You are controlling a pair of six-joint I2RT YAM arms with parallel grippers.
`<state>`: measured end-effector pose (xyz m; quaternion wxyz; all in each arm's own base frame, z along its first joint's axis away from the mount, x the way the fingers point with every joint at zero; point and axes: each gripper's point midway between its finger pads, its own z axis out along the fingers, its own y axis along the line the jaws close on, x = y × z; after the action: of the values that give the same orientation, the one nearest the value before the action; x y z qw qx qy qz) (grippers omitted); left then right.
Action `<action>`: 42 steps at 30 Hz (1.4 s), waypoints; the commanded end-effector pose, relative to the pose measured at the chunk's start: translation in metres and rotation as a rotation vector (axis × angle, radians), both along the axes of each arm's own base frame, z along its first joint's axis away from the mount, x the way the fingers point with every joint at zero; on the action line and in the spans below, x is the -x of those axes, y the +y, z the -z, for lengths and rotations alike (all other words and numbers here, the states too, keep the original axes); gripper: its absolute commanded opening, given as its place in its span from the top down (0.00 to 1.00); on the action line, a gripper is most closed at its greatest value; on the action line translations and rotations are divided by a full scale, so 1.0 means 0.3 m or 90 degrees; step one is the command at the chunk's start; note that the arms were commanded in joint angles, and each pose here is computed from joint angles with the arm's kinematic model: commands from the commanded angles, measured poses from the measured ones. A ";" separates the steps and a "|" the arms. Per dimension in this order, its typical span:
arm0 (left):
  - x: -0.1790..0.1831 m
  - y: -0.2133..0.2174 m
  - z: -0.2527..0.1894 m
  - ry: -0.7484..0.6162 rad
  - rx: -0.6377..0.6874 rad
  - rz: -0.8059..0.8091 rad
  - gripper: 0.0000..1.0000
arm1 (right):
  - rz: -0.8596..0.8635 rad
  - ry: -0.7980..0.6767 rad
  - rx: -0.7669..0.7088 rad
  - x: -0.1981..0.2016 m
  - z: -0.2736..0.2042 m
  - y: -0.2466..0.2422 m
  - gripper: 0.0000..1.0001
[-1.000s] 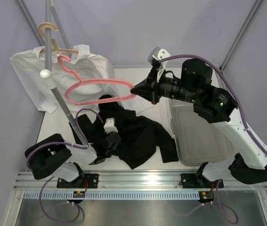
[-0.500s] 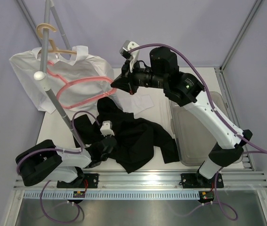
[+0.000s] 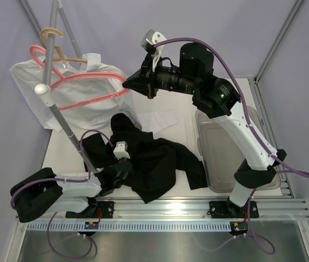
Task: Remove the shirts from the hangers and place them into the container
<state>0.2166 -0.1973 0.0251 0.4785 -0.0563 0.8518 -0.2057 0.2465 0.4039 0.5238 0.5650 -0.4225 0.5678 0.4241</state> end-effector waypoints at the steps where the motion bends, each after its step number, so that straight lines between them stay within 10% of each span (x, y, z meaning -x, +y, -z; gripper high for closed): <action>1: -0.020 -0.004 -0.052 -0.027 0.021 -0.015 1.00 | -0.017 -0.095 -0.033 0.059 -0.101 -0.060 1.00; 12: -0.015 0.011 -0.095 -0.038 0.017 -0.011 1.00 | 0.003 -0.055 -0.034 0.139 -0.035 -0.172 1.00; 15: -0.010 0.000 -0.130 -0.049 0.023 0.009 1.00 | 0.024 -0.035 -0.025 0.140 -0.001 -0.201 0.47; 16: -0.005 -0.004 -0.137 -0.049 0.025 0.018 1.00 | 0.030 -0.022 -0.016 0.136 0.028 -0.204 0.03; 17: -0.007 -0.013 -0.158 -0.054 0.027 0.024 1.00 | 0.053 -0.019 -0.019 0.131 0.025 -0.230 0.00; 28: 0.052 -0.070 -0.336 -0.097 0.045 0.151 1.00 | 0.337 0.060 -0.096 0.150 0.038 -0.625 0.00; 42: 0.202 -0.233 -0.599 -0.120 0.124 0.387 1.00 | 0.317 0.223 -0.034 0.264 0.427 -0.671 0.01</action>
<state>0.1710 -0.2473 0.1604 0.4647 0.1314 0.7949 -0.3672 0.1657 0.1850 0.4395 0.6090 -0.1791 0.6929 0.3418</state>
